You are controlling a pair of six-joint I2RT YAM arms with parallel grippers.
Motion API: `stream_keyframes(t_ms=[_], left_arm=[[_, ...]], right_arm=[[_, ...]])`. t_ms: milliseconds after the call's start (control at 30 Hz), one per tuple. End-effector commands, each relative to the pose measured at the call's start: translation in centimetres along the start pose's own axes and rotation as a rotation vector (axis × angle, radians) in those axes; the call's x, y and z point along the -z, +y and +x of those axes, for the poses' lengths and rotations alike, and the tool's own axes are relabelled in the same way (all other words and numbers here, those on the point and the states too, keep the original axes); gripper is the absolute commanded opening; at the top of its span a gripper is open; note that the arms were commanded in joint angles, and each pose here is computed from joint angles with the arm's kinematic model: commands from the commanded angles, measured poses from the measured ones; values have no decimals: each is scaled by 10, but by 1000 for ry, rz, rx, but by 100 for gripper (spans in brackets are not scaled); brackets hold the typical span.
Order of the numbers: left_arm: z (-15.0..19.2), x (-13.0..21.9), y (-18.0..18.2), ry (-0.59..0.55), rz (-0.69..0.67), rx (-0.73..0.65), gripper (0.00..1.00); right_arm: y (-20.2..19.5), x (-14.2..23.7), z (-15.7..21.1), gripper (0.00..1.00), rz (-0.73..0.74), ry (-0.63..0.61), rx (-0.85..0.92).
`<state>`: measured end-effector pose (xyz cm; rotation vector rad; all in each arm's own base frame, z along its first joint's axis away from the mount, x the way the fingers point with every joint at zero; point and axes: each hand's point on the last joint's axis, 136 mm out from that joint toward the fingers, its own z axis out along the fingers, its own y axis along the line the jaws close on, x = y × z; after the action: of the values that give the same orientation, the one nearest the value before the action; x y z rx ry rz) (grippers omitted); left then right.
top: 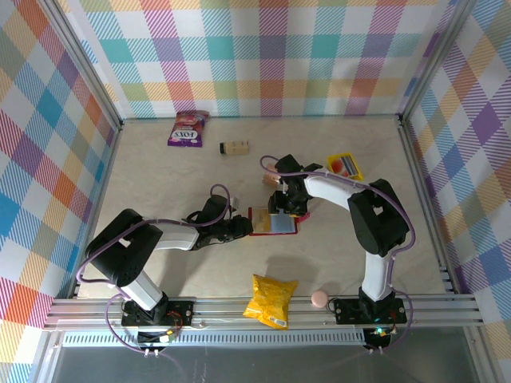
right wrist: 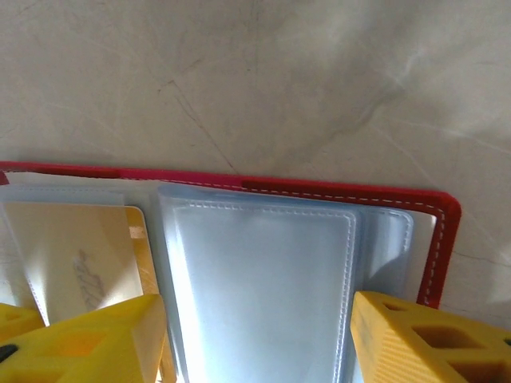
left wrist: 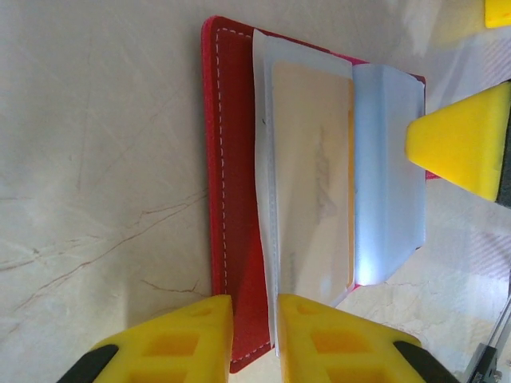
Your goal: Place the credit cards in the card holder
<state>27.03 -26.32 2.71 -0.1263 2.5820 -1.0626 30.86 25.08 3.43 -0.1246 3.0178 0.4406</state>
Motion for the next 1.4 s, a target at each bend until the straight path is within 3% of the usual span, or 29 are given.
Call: stream_keyframes(t_ms=[0, 467, 767, 1100, 1367], left_arm=[[4, -4, 2, 29, -9, -5, 22], [2, 2, -1, 13, -7, -23, 22], [2, 2, -2, 16, -4, -23, 22], [2, 1, -1, 18, -4, -22, 22], [3, 1, -1, 19, -5, -23, 22]], right_arm=[[13, 8, -4, 62, -12, -20, 17], [19, 26, -5, 62, 19, -67, 50], [-9, 27, -7, 65, 179, -81, 52], [9, 15, -5, 65, 79, -41, 58], [3, 2, -6, 66, 101, -27, 41]])
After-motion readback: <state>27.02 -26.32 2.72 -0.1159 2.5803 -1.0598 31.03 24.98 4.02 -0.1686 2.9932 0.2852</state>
